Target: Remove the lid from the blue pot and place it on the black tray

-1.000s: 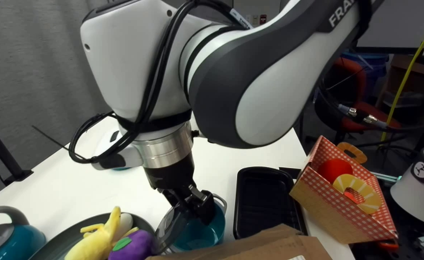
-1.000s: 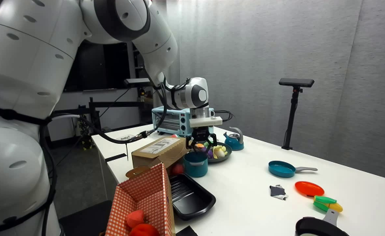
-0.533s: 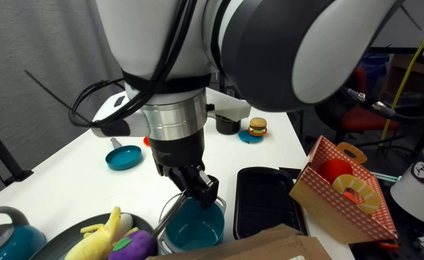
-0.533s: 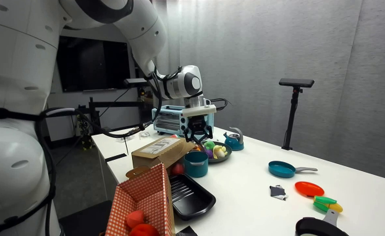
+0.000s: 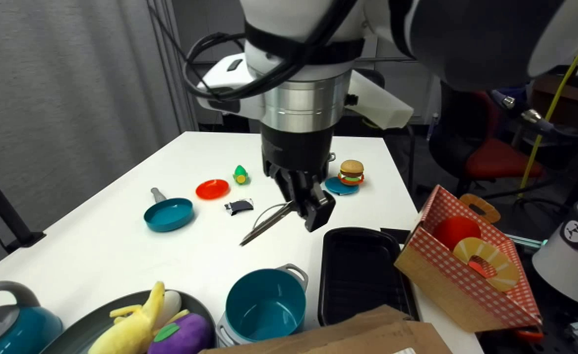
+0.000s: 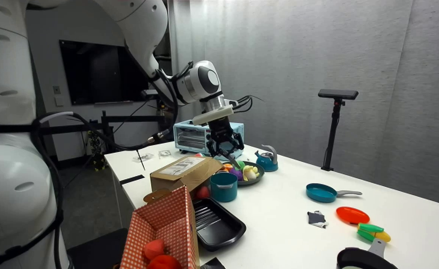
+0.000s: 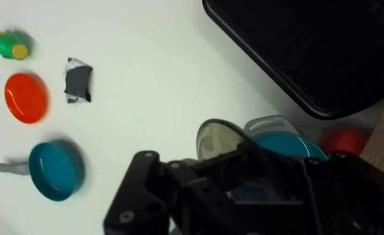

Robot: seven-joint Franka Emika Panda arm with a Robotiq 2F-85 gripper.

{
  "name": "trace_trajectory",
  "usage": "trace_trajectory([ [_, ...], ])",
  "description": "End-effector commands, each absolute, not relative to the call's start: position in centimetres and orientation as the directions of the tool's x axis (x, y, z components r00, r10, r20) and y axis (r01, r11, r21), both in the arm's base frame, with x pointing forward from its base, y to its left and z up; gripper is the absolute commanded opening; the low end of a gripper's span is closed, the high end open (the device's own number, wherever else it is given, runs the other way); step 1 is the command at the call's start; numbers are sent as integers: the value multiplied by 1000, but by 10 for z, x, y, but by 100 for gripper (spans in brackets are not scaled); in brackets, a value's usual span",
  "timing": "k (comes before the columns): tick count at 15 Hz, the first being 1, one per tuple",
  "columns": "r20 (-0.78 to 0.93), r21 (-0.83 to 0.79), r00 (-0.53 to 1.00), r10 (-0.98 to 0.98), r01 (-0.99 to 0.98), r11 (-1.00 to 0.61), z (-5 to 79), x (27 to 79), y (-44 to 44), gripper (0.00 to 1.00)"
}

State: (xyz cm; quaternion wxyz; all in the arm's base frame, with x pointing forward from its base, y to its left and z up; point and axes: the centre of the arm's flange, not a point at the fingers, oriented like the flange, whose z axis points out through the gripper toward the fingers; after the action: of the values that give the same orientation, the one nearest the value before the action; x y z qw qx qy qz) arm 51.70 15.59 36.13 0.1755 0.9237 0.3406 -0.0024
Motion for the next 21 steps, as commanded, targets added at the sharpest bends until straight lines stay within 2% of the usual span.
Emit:
trace_trajectory([
  [1, -136, 384, 869, 475, 488, -784, 374, 454, 121, 0],
  [6, -171, 389, 935, 310, 353, -851, 366, 402, 86, 0],
  [7, -191, 377, 932, 308, 359, -854, 360, 393, 73, 25],
  [9, -212, 361, 929, 302, 362, -859, 356, 380, 67, 32],
  [17, -279, 322, 892, 355, 435, -841, 348, 354, 55, 93],
  [18, -285, 317, 888, 361, 443, -839, 347, 357, 72, 99],
  [21, -283, 268, 873, 397, 470, -841, 350, 357, 89, 100],
])
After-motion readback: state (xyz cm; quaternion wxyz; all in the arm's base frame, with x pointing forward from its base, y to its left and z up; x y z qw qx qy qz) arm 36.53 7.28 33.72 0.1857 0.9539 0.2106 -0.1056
